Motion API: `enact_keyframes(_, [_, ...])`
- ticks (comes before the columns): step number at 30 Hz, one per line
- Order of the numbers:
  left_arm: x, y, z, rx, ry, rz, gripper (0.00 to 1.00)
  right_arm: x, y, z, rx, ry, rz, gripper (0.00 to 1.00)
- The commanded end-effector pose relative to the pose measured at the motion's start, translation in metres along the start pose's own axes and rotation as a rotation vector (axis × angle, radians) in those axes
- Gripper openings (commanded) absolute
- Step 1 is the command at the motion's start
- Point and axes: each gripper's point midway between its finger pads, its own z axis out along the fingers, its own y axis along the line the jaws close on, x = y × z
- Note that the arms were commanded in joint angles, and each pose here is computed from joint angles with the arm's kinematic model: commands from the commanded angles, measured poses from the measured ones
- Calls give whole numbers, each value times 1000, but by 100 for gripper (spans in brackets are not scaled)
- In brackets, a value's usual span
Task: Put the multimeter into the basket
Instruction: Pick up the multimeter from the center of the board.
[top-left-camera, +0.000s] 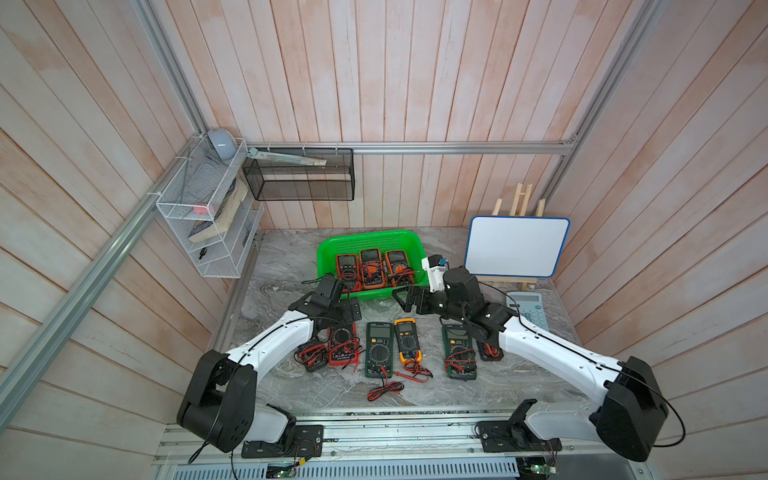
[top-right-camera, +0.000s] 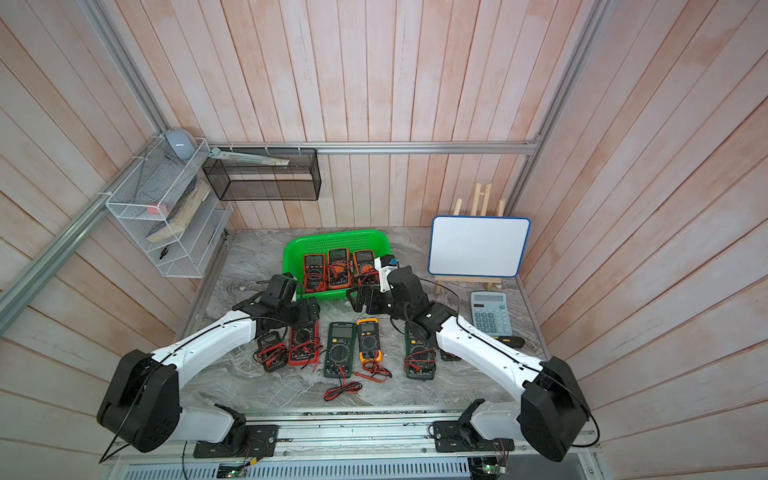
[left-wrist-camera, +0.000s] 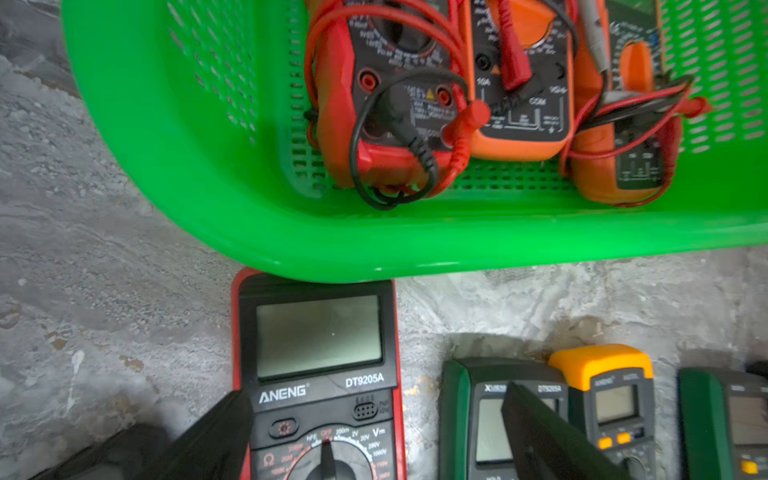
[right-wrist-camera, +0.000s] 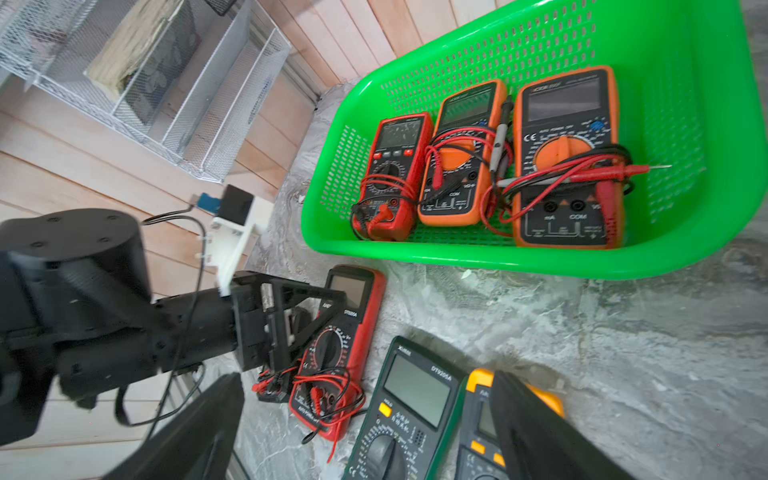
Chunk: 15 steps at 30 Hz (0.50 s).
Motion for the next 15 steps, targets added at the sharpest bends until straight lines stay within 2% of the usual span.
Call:
enact_keyframes(1, [5,11,8,-57,-13,-15,100,-4,15,-6,-52,-36,27,98])
enact_keyframes(7, [14,21,13,-119,-7,-4,100,-5,24,-3,-74,-31,20,98])
enact_keyframes(15, [21,23,25,-129,7,12,100,-1,25,8,-79,-10,18,98])
